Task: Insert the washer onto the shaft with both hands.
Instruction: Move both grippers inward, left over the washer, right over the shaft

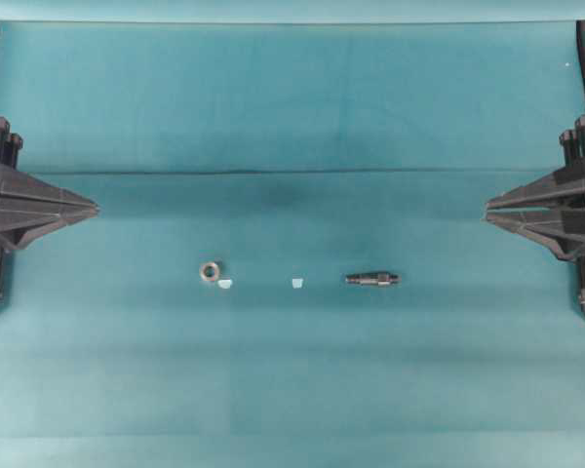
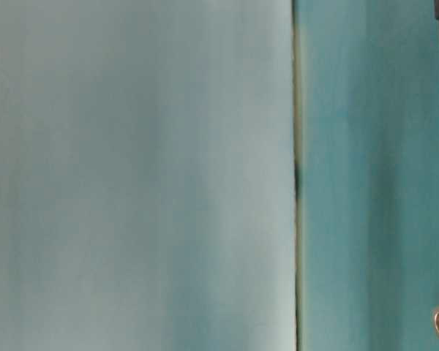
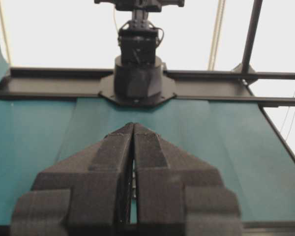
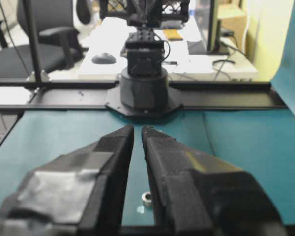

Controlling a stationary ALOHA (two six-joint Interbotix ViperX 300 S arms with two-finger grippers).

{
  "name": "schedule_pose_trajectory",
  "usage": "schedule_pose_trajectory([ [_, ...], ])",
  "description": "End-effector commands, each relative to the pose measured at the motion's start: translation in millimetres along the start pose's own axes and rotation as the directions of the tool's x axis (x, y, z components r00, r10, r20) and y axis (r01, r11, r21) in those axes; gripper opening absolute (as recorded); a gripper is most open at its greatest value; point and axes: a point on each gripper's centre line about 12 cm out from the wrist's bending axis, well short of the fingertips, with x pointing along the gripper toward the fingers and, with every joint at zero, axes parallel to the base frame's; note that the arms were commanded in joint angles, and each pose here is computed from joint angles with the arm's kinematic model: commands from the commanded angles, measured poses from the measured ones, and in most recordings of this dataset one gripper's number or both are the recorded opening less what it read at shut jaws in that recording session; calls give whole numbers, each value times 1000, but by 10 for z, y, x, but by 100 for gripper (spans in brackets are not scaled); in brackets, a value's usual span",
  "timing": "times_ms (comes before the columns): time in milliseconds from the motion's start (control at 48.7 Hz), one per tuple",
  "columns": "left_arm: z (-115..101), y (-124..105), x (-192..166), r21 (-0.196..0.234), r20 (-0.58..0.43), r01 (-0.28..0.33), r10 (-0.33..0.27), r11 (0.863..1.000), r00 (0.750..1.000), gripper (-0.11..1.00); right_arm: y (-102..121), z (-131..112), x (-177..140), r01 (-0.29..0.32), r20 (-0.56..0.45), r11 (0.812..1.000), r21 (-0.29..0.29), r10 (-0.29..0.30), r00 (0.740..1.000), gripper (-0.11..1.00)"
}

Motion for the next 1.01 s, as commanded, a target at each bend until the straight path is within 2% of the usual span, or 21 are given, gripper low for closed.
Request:
schedule_pose_trajectory([
  [0, 58, 3, 105, -12, -23, -1, 0, 1000, 1000, 2, -13, 8, 23, 7, -3, 1000, 5, -7, 1000, 0],
  [82, 74, 4, 178, -28, -61, -2, 1, 1000, 998, 2, -24, -41, 47, 19, -61, 998, 51, -16, 998, 2],
  [164, 88, 5, 230, -34, -93, -4, 1, 999, 996, 2, -26, -69, 85, 29, -139, 996, 86, -17, 990, -5],
  [288, 95, 6, 290, -33, -142, -7, 2, 999, 990, 2, -15, -80, 148, 37, -238, 993, 113, -9, 971, -9],
  [411, 57, 8, 350, -33, -218, -10, 3, 999, 976, 2, -10, -131, 239, 49, -334, 991, 123, -5, 943, -9],
  [534, -46, 9, 431, -31, -322, -15, 4, 999, 947, 2, -8, -269, 345, 59, -427, 991, 119, -3, 904, -9],
  [678, -182, 7, 544, -32, -430, -19, 3, 999, 903, 2, -8, -461, 498, 71, -531, 991, 112, -1, 847, -9],
  [801, -287, 8, 671, -31, -502, -22, 4, 999, 865, 2, -7, -608, 634, 80, -617, 991, 104, 1, 787, -9],
  [904, -384, 9, 769, -29, -559, -25, 4, 999, 829, 2, -5, -734, 749, 86, -699, 992, 95, 5, 715, -9],
  [986, -464, 10, 851, -27, -615, -27, 5, 999, 788, 2, -5, -815, 819, 86, -759, 993, 80, 5, 651, -9],
])
